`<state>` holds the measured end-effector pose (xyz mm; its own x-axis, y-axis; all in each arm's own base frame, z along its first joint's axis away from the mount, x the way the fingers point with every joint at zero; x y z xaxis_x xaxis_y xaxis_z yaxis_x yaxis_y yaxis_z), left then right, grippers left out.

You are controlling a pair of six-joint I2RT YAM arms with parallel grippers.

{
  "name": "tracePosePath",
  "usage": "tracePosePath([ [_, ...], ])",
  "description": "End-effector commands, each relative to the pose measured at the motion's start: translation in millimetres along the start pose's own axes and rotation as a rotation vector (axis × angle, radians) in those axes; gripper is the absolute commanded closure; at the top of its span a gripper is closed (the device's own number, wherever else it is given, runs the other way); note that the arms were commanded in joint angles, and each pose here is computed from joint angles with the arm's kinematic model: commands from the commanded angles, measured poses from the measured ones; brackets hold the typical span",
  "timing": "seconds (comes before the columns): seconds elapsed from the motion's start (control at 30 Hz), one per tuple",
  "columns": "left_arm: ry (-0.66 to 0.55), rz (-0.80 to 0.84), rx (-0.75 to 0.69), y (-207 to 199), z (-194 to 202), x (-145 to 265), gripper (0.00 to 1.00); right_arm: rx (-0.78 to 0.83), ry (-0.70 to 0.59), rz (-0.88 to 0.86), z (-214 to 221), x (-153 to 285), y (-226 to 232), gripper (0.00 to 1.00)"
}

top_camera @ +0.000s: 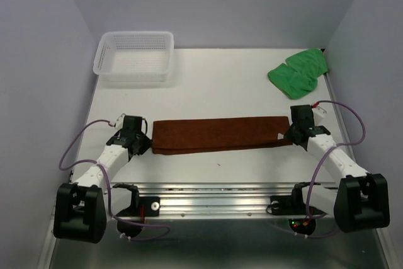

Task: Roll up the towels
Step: Fold the towel

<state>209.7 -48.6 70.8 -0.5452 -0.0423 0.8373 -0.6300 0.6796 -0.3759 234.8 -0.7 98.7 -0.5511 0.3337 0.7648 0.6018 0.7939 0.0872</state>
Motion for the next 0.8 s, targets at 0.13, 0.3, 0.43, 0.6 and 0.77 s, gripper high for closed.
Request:
tracePosePath([
  [0.13, 0.019, 0.019, 0.005, 2.0, 6.7, 5.5, 0.38, -0.024, -0.011, 0.049, 2.5, -5.8, -7.8, 0.61],
  [0.3, -0.005, 0.064, 0.025, -6.4, 0.2, 19.8, 0.10, -0.042, -0.030, 0.063, 1.8, -2.1, -12.5, 0.38],
  [0.43, -0.028, 0.086, 0.034, -12.3, -6.8, 33.8, 0.01, -0.050, -0.049, 0.040, -9.3, 6.7, -7.8, 0.20],
  [0.6, -0.048, 0.164, 0.019, -34.3, -18.4, 49.2, 0.01, 0.016, -0.089, -0.051, -29.2, 23.3, 3.5, 0.00],
  [0.77, -0.030, 0.187, -0.030, -53.5, -16.1, 47.1, 0.01, 0.042, -0.133, -0.078, -43.8, 30.6, 8.7, 0.00],
])
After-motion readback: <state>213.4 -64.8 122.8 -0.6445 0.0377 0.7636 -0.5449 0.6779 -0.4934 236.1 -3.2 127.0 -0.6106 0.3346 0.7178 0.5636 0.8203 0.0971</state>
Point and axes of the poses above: each gripper's point midway between its finger pads, its own x axis back along the fingers, its own y axis along the line the jaws close on, z = x × y, the point moved 5 cm from there along x, back along the fingers, and after that the axes turned 3 degrees about x, right-handed, at the moved point
